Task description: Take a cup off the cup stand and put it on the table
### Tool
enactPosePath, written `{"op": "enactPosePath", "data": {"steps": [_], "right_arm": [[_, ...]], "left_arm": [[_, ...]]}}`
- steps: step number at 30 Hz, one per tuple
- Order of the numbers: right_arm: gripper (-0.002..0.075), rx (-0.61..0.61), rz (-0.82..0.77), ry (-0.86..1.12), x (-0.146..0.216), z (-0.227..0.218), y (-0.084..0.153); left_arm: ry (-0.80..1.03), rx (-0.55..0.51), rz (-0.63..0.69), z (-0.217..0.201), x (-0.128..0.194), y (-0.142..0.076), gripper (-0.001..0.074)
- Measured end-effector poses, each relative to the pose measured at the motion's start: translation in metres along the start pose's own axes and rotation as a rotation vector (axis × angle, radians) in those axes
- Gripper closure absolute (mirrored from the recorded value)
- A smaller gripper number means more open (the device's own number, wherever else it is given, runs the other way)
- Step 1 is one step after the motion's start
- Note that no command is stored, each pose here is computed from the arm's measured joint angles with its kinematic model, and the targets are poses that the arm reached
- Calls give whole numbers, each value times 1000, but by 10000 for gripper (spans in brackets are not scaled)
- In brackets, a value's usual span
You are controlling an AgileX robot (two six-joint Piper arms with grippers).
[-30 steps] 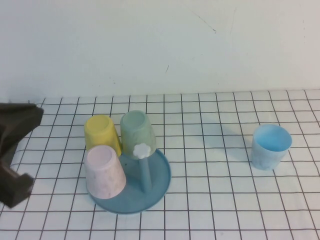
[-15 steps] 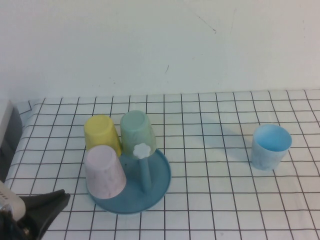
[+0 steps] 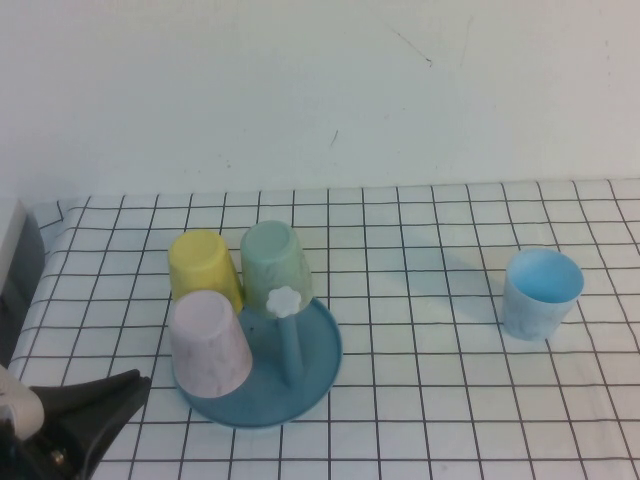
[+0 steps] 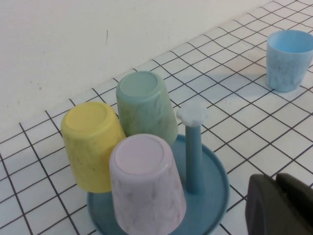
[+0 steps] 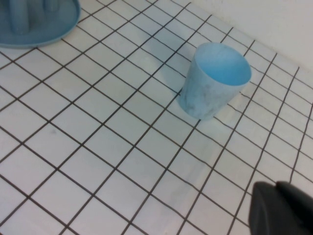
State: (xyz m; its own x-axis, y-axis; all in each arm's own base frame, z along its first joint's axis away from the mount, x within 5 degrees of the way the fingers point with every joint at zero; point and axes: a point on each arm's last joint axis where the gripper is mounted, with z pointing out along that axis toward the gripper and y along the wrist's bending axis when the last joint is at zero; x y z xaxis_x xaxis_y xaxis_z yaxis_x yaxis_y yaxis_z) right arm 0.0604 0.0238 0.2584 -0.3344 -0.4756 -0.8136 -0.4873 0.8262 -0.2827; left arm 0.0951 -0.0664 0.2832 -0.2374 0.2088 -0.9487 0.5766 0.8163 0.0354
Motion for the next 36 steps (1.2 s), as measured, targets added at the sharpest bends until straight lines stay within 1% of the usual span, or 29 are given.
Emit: {"op": "enactPosePath", "data": {"steps": [10, 14, 17, 21, 24, 28, 31, 33, 36], "right_arm": [[727, -1, 0, 2, 0, 0, 0], [727, -2, 1, 4, 0, 0, 0], [727, -3, 1, 5, 0, 0, 0], [727, -5, 4, 4, 0, 0, 0], [727, -7, 6, 4, 0, 0, 1], [727, -12, 7, 10, 1, 0, 1], [727, -15, 7, 17, 2, 0, 1], [727, -19, 7, 24, 2, 0, 2], [727, -21, 7, 28, 3, 0, 2]], "left_arm": [[4, 0, 0, 0, 1, 0, 736], [-9, -1, 3, 0, 8, 0, 736], [-47, -64, -13, -8, 18, 6, 736], [-174, -207, -82, -19, 36, 18, 736], [-249, -324, -98, -25, 56, 24, 736], [-273, -454, -134, -29, 88, 28, 737], [-267, -505, -177, -31, 102, 28, 737], [-241, -518, -202, -34, 107, 26, 737], [-102, -508, -246, -32, 121, 24, 737]]}}
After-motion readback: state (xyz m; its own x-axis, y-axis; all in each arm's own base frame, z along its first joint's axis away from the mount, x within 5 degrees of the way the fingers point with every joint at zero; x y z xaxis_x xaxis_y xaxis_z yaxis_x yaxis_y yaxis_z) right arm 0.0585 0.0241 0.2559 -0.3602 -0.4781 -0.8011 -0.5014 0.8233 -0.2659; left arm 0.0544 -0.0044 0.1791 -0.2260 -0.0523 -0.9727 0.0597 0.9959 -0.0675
